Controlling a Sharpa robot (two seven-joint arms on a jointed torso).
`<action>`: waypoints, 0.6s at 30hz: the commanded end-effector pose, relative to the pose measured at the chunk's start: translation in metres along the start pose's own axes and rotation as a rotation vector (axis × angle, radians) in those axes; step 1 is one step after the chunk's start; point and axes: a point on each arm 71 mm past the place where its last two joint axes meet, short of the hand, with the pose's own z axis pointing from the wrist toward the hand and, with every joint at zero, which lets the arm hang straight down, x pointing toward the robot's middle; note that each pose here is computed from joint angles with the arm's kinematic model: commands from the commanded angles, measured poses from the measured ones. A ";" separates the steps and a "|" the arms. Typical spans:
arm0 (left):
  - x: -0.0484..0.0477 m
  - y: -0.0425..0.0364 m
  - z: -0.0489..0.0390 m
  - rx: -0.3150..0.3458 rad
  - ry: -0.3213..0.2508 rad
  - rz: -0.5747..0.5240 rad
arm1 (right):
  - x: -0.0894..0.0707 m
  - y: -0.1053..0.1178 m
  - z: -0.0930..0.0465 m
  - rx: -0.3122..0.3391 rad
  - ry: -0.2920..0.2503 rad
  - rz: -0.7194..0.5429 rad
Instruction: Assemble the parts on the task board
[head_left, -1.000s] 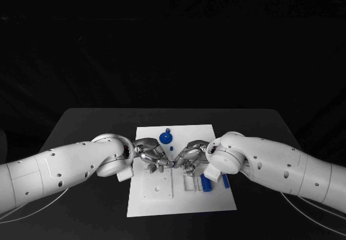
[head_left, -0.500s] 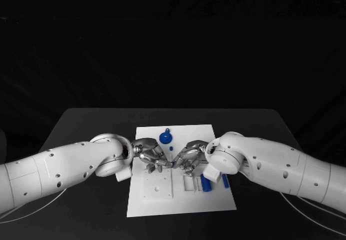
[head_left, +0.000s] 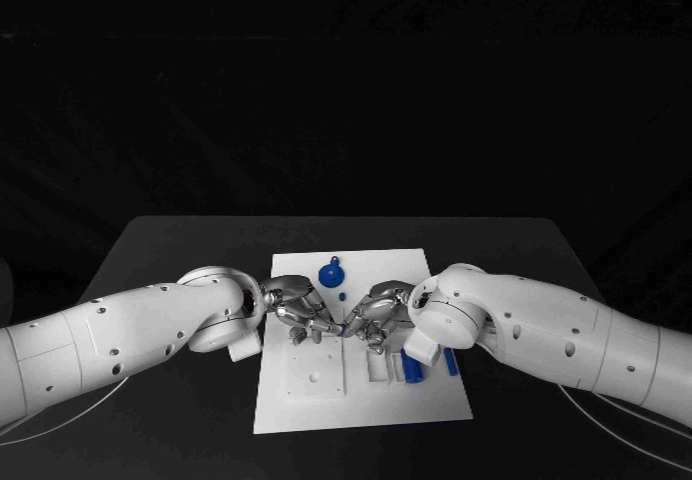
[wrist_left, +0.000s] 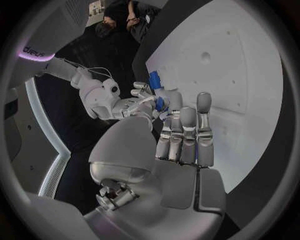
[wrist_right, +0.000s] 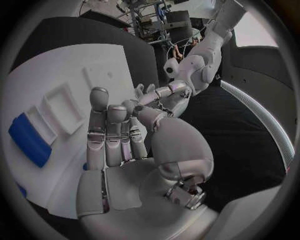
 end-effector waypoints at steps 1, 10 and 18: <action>0.0001 -0.0016 0.0007 0.002 -0.006 0.010 | 0.003 0.002 0.000 -0.022 0.030 -0.003; 0.0007 -0.0016 0.0007 0.003 0.002 0.011 | 0.003 0.002 0.000 -0.021 0.030 -0.003; 0.0021 -0.0032 0.0011 0.015 0.017 0.011 | 0.003 0.001 0.000 -0.020 0.030 -0.003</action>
